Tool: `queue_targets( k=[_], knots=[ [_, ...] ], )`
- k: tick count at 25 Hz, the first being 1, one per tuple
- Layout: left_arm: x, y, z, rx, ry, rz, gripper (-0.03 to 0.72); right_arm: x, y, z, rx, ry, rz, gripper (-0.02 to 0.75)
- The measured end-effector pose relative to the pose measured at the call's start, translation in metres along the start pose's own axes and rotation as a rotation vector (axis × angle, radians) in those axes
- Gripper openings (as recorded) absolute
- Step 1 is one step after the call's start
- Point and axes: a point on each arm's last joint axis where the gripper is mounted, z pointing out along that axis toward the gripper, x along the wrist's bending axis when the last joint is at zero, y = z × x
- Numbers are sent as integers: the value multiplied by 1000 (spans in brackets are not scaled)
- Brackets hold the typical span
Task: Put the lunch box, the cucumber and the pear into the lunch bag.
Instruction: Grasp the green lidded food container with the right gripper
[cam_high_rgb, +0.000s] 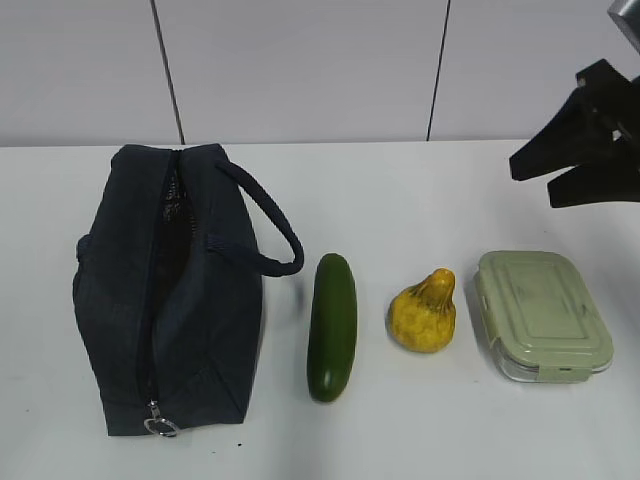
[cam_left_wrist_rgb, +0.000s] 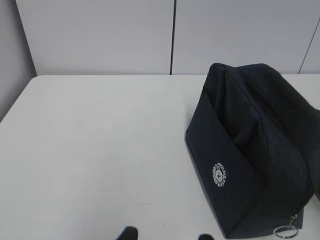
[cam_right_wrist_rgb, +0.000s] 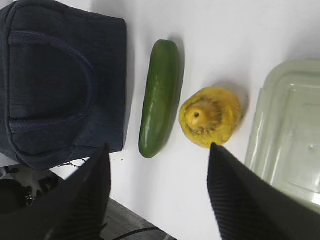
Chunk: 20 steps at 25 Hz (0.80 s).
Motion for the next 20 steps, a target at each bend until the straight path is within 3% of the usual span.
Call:
queue_targets(
  k=[12, 20],
  knots=[
    [0, 0, 0, 0, 0, 0, 237, -85, 1, -9, 34, -37, 166, 475],
    [0, 0, 0, 0, 0, 0, 237, -103, -7, -3, 137, -130, 164, 475]
  ],
)
